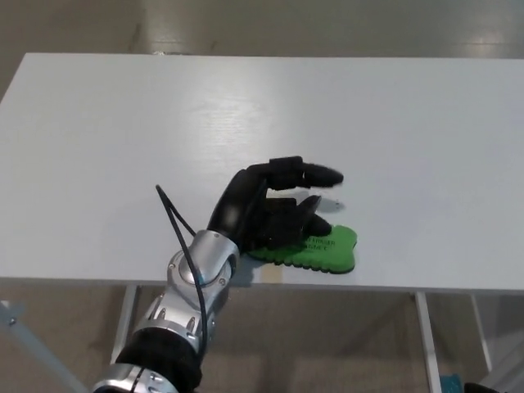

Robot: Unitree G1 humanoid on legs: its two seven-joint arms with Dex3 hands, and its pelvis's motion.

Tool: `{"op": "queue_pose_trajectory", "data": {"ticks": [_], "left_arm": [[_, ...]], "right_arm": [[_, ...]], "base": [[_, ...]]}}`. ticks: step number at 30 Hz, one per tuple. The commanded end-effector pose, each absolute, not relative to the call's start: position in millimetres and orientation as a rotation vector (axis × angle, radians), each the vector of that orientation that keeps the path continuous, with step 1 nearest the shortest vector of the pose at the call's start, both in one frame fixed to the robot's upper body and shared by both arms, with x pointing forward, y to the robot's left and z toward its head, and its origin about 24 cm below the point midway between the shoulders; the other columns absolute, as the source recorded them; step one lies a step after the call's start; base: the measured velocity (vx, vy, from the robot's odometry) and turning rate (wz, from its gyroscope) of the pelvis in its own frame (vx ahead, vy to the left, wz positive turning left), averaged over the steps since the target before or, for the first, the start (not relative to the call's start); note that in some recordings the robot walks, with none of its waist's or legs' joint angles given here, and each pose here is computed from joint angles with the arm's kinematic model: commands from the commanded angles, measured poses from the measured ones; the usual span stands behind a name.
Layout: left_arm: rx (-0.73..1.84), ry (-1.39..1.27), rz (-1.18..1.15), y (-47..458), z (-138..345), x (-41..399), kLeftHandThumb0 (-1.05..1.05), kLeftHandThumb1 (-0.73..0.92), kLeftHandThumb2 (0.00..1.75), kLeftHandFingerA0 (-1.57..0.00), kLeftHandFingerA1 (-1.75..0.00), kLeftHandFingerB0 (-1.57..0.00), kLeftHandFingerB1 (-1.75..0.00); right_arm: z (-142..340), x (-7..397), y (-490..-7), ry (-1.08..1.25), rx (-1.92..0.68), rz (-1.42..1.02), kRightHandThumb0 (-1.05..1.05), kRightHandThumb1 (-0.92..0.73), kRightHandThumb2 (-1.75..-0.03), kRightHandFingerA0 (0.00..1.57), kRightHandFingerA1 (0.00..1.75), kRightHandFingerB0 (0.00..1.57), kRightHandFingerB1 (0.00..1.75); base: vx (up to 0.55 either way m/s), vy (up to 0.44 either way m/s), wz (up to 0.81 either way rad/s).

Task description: Use the left hand to press on the green eraser and wipe the desk from center to the left and then back to center.

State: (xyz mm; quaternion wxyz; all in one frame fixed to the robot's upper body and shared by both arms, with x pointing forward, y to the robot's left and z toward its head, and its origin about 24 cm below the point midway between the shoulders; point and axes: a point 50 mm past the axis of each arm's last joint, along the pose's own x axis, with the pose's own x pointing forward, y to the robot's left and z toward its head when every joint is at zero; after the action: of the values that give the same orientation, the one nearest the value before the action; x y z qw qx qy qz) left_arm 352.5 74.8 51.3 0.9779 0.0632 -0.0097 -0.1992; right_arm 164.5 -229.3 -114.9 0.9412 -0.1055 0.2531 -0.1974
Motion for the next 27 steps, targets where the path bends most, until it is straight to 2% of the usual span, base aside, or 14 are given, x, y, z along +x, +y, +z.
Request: {"op": "queue_pose_trajectory", "data": {"ticks": [1,2,3,7,8,14,19,21,22,27], "left_arm": [[0.099,-0.008,-0.469,89,67,360,-0.54,0.39,0.76,0.0,-0.22,-0.04,-0.3],[0.089,-0.039,-0.484,93,81,364,-0.59,0.51,0.55,-0.01,-0.2,-0.1,-0.27],[0.085,-0.059,-0.493,96,89,366,-0.63,0.4,0.79,0.0,-0.17,-0.11,-0.34],[0.101,-0.117,-0.525,104,111,367,-0.66,0.41,0.82,0.0,-0.16,-0.07,-0.31],[0.11,-0.139,-0.538,107,120,368,-0.69,0.42,0.83,0.0,-0.11,-0.01,-0.28],[0.147,-0.252,-0.601,120,157,359,-0.72,0.42,0.85,0.0,-0.08,0.0,-0.24],[0.156,-0.358,-0.695,133,184,334,-0.73,0.42,0.85,0.0,-0.09,0.0,-0.25],[0.151,-0.368,-0.728,137,188,323,-0.78,0.43,0.79,0.0,-0.08,-0.05,-0.27],[0.161,-0.386,-0.758,143,189,313,-0.73,0.42,0.85,-0.02,-0.09,-0.02,-0.27],[0.172,-0.391,-0.875,160,183,273,-0.79,0.5,0.85,-0.12,-0.09,-0.07,-0.3]], "right_arm": [[-116,161,-231,0.521,-0.206,-0.408,-0.39,-0.75,-0.63,0.59,0.6,0.68,0.44],[-116,160,-230,0.521,-0.203,-0.411,-0.38,-0.75,-0.63,0.59,0.6,0.68,0.44],[-117,159,-230,0.521,-0.203,-0.411,-0.38,-0.75,-0.63,0.59,0.6,0.68,0.44],[-117,158,-229,0.52,-0.199,-0.414,-0.38,-0.75,-0.63,0.58,0.62,0.68,0.44],[-117,158,-229,0.524,-0.203,-0.415,-0.38,-0.75,-0.62,0.59,0.64,0.69,0.45],[-118,156,-229,0.534,-0.209,-0.42,-0.39,-0.75,-0.63,0.59,0.59,0.68,0.44],[-120,154,-229,0.549,-0.227,-0.417,-0.39,-0.75,-0.62,0.59,0.56,0.68,0.44],[-120,153,-230,0.554,-0.224,-0.419,-0.39,-0.75,-0.62,0.59,0.56,0.68,0.44],[-121,153,-230,0.558,-0.219,-0.417,-0.39,-0.75,-0.63,0.59,0.53,0.68,0.44],[-122,148,-232,0.57,-0.215,-0.408,-0.39,-0.75,-0.62,0.59,0.51,0.68,0.45]], "base": [[0.0,0.0,0.0],[0.0,0.0,0.0],[0.0,0.0,0.0],[0.0,0.0,0.0],[0.0,0.0,0.0],[0.0,0.0,0.0],[0.0,0.0,0.0],[0.0,0.0,0.0],[0.0,0.0,0.0],[0.0,0.0,0.0]]}}
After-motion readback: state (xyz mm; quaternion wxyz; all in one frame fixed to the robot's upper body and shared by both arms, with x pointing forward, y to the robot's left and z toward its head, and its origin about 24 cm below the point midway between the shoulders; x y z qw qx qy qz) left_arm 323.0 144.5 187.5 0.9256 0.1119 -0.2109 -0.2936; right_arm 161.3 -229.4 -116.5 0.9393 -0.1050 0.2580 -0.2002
